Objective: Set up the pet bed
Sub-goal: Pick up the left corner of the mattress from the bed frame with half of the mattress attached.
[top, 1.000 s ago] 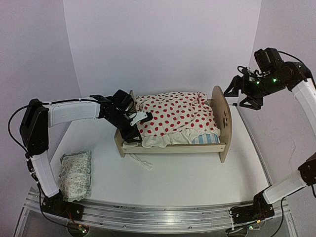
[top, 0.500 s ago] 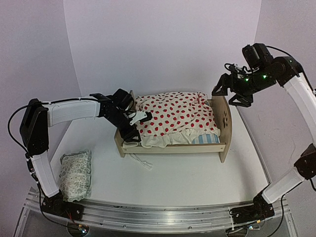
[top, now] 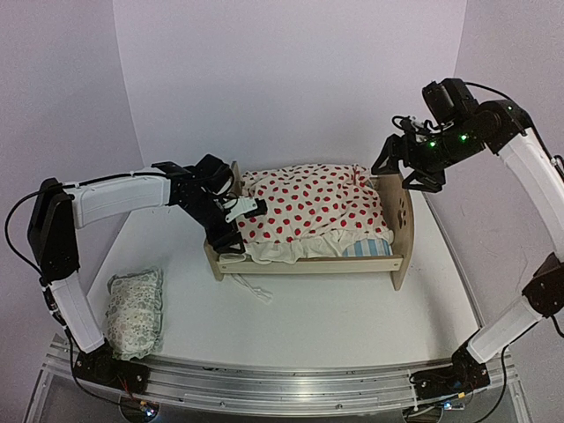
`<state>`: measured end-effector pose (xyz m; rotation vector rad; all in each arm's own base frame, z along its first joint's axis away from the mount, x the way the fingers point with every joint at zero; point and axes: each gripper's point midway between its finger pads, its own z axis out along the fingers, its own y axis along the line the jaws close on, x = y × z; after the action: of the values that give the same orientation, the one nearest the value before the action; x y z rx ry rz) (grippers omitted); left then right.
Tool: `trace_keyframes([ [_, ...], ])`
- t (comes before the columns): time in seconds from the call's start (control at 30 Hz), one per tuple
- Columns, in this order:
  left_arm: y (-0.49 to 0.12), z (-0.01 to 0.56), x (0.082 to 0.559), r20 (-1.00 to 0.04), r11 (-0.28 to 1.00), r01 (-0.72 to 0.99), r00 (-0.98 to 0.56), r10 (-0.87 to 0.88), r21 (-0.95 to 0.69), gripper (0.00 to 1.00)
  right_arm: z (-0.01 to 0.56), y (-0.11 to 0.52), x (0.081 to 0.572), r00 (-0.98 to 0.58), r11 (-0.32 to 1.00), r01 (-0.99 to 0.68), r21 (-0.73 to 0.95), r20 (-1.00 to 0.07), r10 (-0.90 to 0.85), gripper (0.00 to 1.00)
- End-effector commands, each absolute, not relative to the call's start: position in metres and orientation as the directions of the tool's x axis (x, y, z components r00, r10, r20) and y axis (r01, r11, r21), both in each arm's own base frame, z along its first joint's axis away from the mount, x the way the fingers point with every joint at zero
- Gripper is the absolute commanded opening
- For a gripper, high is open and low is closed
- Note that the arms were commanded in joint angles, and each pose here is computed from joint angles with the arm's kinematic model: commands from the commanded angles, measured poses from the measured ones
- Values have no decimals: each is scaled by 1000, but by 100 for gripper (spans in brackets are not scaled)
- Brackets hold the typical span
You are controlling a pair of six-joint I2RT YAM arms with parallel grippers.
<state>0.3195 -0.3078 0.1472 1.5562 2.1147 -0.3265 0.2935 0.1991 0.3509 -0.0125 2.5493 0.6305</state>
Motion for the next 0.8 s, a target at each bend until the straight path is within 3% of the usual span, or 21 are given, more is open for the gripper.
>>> trace_keyframes([
  [0.0,-308,158,322,-529,325,938,-219,820,117,66,359,204,297,-862,888,-149,434,-497,99,87],
  [0.23,-312,137,323,-513,324,942,-237,825,87,63,360,206,300,-859,889,-162,428,-505,87,87],
  [0.63,-305,112,338,-471,382,916,-285,835,123,49,358,207,300,-859,890,-169,423,-505,77,87],
  [0.7,-305,109,338,-466,379,917,-284,838,122,44,358,206,300,-859,892,-169,418,-507,75,87],
  [0.77,-306,108,338,-466,378,918,-284,838,120,22,358,206,300,-858,894,-170,415,-508,73,87],
])
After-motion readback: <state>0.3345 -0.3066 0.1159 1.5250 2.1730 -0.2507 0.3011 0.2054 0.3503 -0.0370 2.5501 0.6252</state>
